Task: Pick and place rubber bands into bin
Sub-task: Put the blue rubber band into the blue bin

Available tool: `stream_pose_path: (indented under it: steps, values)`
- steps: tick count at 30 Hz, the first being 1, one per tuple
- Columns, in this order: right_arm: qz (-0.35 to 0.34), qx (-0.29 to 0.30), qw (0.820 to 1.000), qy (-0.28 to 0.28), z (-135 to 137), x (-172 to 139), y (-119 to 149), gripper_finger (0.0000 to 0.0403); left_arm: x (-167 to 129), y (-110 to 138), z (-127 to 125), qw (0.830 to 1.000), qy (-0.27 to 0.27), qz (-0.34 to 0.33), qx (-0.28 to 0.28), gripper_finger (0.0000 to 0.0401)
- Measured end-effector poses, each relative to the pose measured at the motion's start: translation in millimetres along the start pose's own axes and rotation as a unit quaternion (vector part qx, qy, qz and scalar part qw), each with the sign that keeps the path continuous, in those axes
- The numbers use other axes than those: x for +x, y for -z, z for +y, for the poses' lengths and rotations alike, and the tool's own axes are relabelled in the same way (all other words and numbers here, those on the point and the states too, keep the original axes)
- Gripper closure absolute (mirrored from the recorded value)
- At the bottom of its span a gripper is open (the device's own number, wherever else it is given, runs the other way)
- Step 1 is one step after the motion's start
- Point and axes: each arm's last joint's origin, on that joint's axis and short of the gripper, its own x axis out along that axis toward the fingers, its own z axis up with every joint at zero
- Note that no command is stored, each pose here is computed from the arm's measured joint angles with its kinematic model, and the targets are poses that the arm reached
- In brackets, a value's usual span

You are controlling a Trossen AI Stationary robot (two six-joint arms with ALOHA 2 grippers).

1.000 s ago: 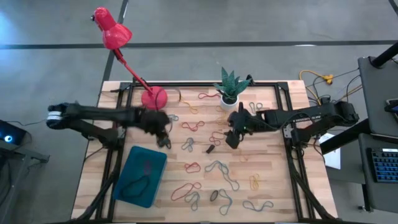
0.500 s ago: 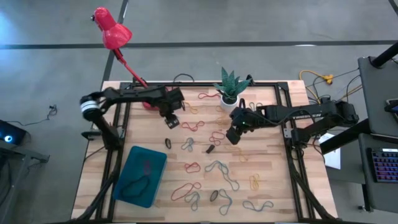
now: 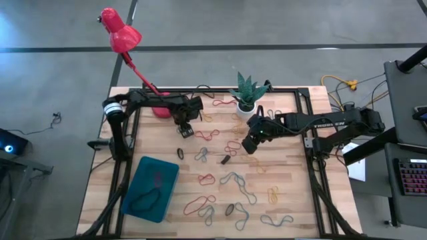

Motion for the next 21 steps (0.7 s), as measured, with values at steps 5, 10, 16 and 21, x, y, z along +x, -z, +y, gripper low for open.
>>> stream_pose_path:
  steps: [5,10,16,21]
  values:
    - [-0.001,0.000,1.000,0.000,0,0,0,0.0186,1,1,1,1.000,0.023,0.003,0.014,0.0257]
    - [-0.001,0.000,1.000,-0.001,0,0,0,0.0187,2,1,0,0.999,0.035,0.003,0.027,0.0337]
    - [-0.003,0.010,1.000,-0.002,0,0,0,0.0188,3,2,-2,0.998,0.056,0.005,0.026,0.0394]
    - [-0.004,0.016,1.000,-0.003,1,0,-1,0.0188,-4,7,-9,0.995,0.102,0.008,0.006,0.0400]
